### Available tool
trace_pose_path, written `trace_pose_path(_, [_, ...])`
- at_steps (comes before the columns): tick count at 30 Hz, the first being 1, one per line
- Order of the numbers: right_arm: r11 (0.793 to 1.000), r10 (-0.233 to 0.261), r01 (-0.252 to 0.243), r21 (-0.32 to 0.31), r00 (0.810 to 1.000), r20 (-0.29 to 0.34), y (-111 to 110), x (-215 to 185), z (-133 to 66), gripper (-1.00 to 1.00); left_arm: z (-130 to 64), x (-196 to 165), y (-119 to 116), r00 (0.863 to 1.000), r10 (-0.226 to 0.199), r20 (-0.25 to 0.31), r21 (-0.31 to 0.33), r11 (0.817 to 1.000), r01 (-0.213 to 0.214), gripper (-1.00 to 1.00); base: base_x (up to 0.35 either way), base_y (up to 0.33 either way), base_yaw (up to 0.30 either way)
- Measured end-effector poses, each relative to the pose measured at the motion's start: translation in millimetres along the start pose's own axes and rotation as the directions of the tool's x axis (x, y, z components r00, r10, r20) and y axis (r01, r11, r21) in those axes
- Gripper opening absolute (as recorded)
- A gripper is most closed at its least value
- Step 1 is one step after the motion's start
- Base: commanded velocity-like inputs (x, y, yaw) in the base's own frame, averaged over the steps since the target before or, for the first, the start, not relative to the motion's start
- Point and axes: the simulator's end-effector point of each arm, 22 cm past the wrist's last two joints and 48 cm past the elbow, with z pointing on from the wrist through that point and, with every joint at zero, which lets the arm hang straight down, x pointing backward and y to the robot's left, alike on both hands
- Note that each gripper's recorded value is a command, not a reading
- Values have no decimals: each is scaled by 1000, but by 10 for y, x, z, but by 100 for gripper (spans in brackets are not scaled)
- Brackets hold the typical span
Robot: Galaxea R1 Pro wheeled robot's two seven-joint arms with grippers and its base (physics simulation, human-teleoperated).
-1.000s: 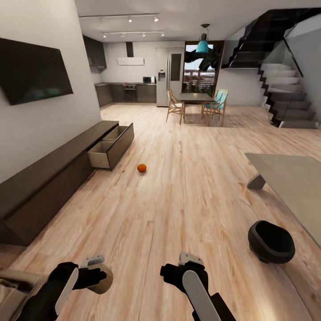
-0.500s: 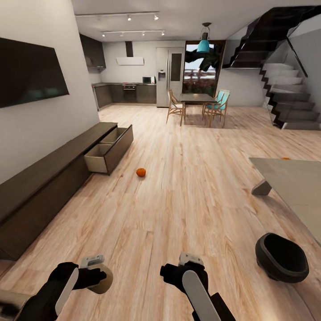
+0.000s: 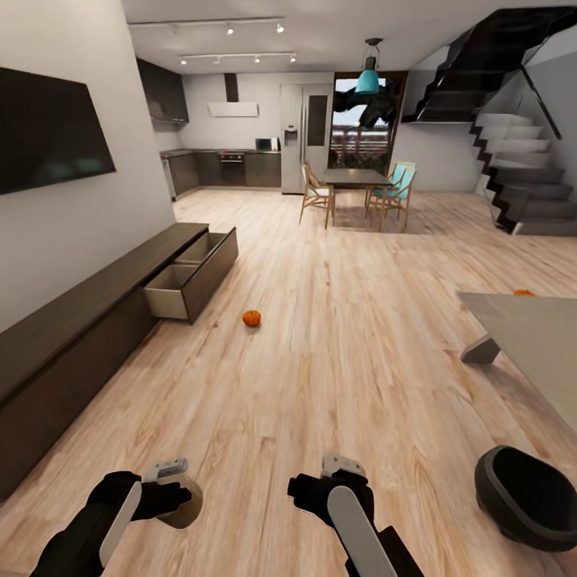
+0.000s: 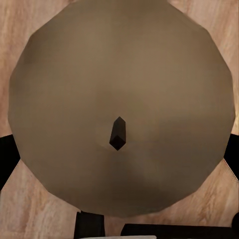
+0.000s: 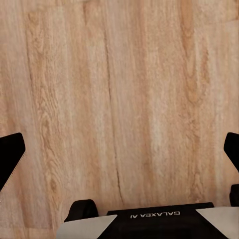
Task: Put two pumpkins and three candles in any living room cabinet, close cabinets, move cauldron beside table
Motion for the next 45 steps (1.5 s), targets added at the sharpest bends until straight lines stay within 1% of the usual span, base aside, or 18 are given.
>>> trace_pose_path(8, [1000,0,0,-1,1000,1,2,-2,-3,100,-3,-3,-9,1000,-1,1,2,1000,0,-100,301,0,-140])
trace_pose_path(11, [1000,0,0,-1,1000,1,2,-3,-4,100,-2,-5,-10,1000,0,3,1,1000,0,-100,314,0,-28])
trace_pose_path(14, [1000,0,0,-1,1000,1,2,-3,-4,100,16,-28,-6,1000,-1,20,1,1000,1,-100,326,0,-7])
trace_pose_path(23, [1000,0,0,-1,1000,1,2,-3,-4,100,35,-12,3,1000,-1,21,0,1000,1,-100,329,0,-1])
trace_pose_path(32, [1000,0,0,-1,1000,0,2,0,-2,100,37,-10,4,1000,-1,20,-1,1000,1,-100,330,0,-110])
trace_pose_path(45, [1000,-1,1,-1,1000,0,5,2,-3,100,36,-14,7,1000,-1,22,-2,1000,1,-100,330,0,-5])
